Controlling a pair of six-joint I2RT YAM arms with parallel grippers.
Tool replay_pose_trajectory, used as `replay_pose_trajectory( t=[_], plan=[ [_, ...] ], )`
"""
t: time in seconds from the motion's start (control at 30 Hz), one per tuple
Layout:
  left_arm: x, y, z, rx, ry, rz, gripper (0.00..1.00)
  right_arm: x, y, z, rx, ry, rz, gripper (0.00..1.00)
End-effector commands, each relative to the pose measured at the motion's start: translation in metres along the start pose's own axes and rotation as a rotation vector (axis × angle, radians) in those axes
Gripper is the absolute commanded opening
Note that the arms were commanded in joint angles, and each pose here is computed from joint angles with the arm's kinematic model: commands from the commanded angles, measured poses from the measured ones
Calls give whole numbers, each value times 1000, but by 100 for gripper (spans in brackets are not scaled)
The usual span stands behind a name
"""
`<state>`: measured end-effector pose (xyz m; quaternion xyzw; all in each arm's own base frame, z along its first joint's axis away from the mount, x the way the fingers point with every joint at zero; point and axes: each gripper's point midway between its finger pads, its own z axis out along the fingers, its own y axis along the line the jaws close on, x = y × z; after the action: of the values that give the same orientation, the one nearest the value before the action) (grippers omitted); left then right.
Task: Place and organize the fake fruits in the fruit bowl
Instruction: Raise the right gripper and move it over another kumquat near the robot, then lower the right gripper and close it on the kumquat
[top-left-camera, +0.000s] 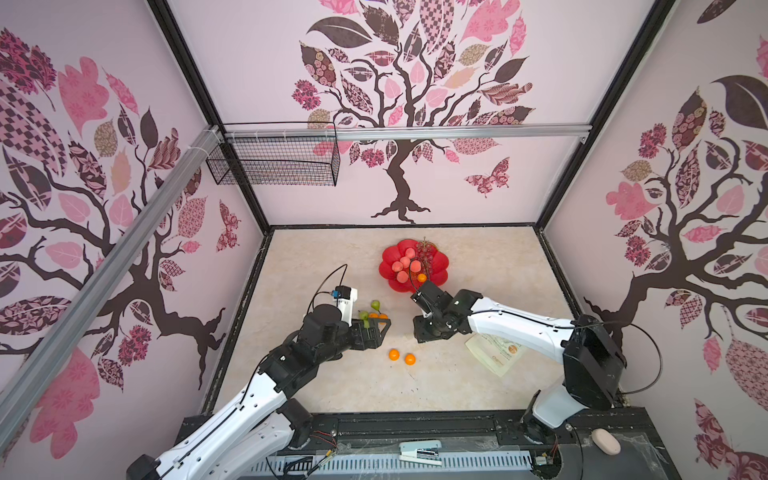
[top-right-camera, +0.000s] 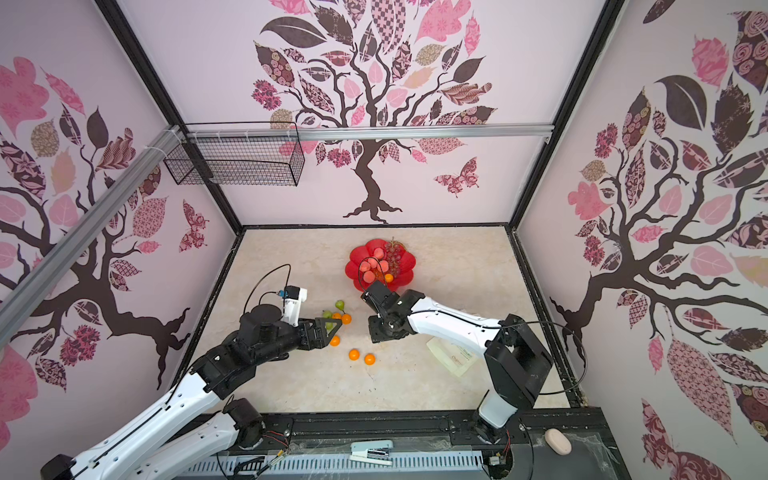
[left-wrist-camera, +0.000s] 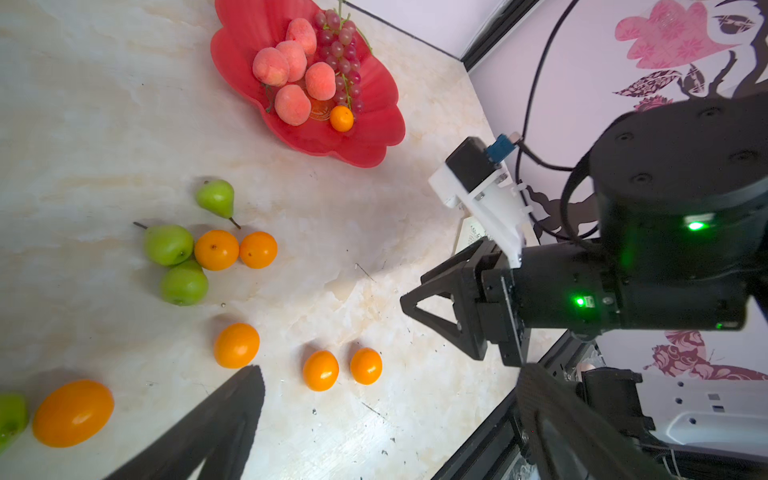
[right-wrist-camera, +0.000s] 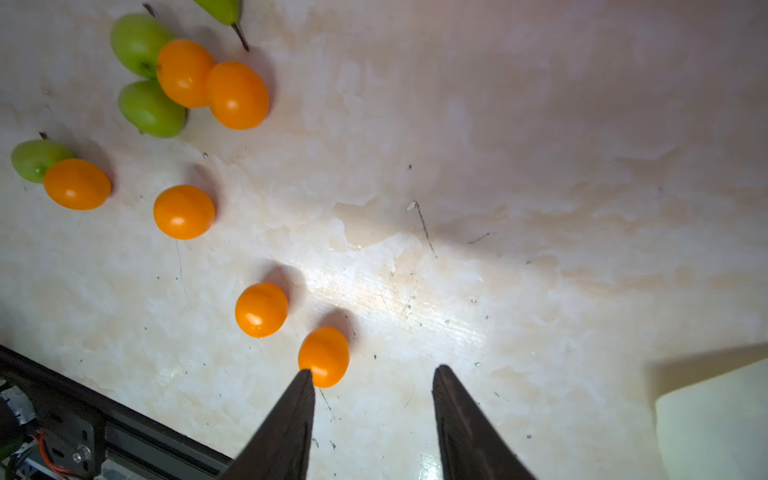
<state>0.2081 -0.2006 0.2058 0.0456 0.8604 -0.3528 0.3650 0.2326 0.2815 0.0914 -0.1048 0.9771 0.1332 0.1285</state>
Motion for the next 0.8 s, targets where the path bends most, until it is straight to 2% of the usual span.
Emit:
replay_pose_trajectory(
  t=[0.0, 0.1, 0.3, 0.77],
  plan=[
    [23, 19, 2, -78, 33, -45, 99, 13, 10, -6, -20, 9, 34, 49],
    [42, 22, 3, -90, 79, -56, 98, 31, 16, 3, -16, 47, 32, 49],
    [64, 28, 6, -102, 96, -55, 99, 44, 20, 15, 7, 81, 49, 49],
    [76, 45, 2, -119, 77, -79, 99, 50, 27, 36, 17, 141, 50, 51]
  ],
)
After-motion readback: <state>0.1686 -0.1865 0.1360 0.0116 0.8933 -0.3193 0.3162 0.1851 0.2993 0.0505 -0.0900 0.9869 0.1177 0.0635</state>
